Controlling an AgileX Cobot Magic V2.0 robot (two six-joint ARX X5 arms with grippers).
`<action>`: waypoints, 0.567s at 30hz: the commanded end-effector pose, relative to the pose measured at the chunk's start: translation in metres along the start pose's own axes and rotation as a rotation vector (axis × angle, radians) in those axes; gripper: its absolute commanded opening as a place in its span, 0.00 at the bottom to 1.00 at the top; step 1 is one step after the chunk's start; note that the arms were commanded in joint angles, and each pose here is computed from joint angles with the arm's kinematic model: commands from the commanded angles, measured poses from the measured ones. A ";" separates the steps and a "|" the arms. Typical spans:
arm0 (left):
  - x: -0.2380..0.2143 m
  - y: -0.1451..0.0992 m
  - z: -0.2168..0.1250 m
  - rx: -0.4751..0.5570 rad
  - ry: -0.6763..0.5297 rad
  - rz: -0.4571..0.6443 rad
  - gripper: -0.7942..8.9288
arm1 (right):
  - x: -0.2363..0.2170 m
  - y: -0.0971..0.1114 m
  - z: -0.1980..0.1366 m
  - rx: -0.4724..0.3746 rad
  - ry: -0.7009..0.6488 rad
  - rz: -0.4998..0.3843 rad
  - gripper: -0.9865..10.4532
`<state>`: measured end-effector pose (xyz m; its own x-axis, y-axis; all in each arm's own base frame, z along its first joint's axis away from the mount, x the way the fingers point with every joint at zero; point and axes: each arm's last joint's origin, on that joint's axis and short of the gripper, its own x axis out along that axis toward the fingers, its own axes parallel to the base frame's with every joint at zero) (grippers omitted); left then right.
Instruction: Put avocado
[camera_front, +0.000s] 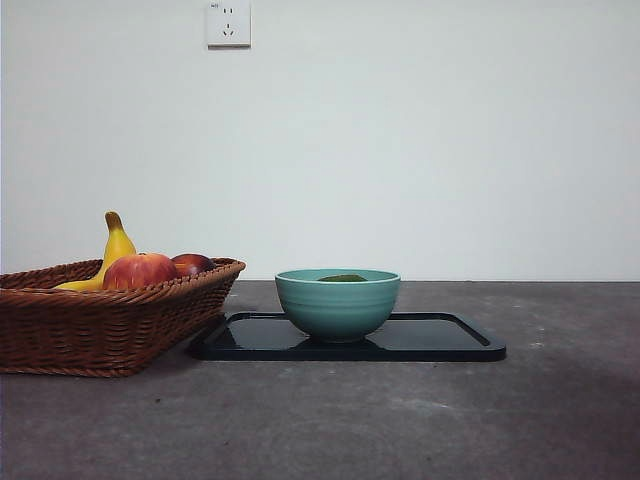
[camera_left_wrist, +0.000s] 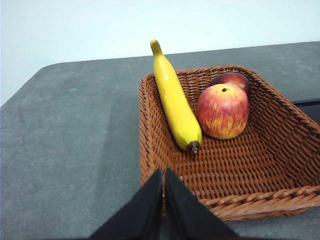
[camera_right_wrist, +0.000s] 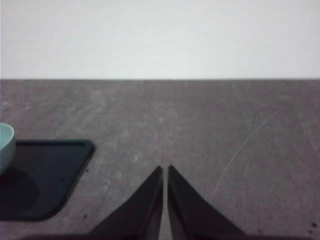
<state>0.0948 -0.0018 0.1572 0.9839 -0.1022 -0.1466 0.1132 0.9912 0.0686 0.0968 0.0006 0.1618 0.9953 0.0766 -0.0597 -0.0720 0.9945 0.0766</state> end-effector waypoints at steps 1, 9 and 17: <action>0.002 0.000 -0.007 -0.010 0.027 0.000 0.09 | 0.000 0.000 -0.003 0.025 0.017 -0.003 0.09; 0.002 0.000 -0.007 -0.010 0.027 0.000 0.09 | 0.000 -0.001 -0.012 0.034 0.112 -0.010 0.09; 0.002 0.000 -0.007 -0.010 0.027 0.000 0.09 | 0.000 0.000 -0.009 0.038 0.080 -0.005 0.09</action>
<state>0.0948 -0.0018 0.1572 0.9839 -0.1019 -0.1466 0.1129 0.9912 0.0687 0.0959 0.0006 0.1532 0.9859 0.0769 -0.1484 -0.0623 0.9930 0.1007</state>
